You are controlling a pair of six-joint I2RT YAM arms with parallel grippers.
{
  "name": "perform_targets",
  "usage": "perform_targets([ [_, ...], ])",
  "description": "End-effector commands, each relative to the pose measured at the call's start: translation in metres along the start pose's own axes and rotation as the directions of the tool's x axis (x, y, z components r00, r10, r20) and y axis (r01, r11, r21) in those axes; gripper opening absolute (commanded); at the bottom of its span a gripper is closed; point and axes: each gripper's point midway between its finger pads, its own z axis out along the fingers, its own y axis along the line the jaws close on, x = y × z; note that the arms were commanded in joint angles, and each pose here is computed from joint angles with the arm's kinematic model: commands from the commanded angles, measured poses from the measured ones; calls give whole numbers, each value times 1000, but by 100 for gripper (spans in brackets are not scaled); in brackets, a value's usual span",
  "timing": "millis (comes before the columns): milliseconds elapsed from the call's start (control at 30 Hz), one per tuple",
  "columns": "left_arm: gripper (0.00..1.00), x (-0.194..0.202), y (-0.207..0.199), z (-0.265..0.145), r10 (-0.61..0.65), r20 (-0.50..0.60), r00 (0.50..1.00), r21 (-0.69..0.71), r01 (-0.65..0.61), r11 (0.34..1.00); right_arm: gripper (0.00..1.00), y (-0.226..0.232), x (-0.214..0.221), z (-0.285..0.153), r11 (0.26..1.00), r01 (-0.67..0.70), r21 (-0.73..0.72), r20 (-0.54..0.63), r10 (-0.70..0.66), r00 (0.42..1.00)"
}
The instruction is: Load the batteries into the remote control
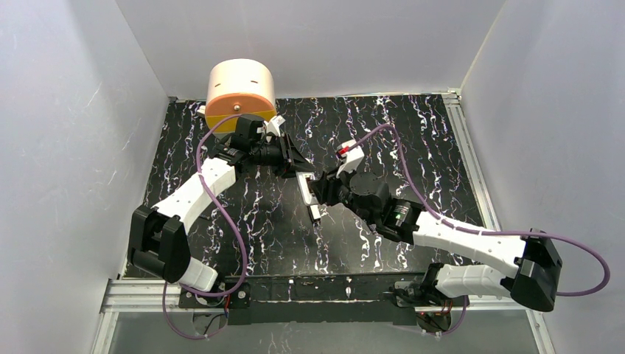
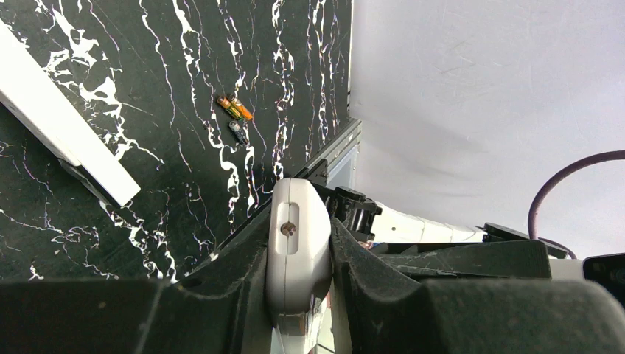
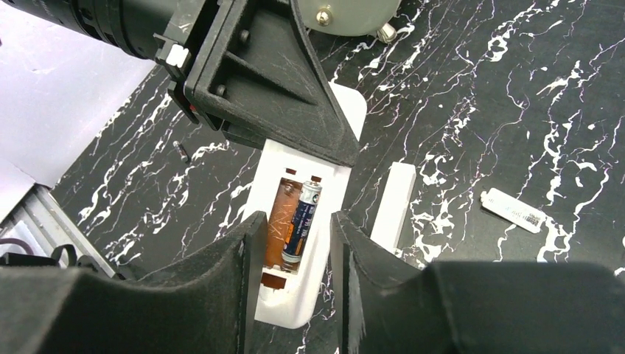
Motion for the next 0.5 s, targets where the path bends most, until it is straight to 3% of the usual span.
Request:
perform_targets([
  [0, 0, -6, -16, -6, 52, 20, 998, 36, -53, 998, 49, 13, -37, -11, 996, -87, -35, 81, 90, 993],
  [133, 0, -13, -20, -4, 95, 66, 993, 73, -100, 992, 67, 17, -53, -13, 980, -190, -67, 102, 196, 975],
  [200, 0, -21, -21, -4, 117, 115, 986, 77, -126, 989, 76, 14, -62, -7, 943, -317, -98, 98, 326, 940],
  [333, 0, -43, -31, -4, 166, 216, 962, 83, -188, 979, 88, -25, -83, 7, 806, -586, -86, 107, 592, 799],
  [467, 0, -62, -39, -6, 173, 282, 944, 76, -202, 976, 95, -51, -90, 12, 648, -756, -94, 107, 761, 639],
])
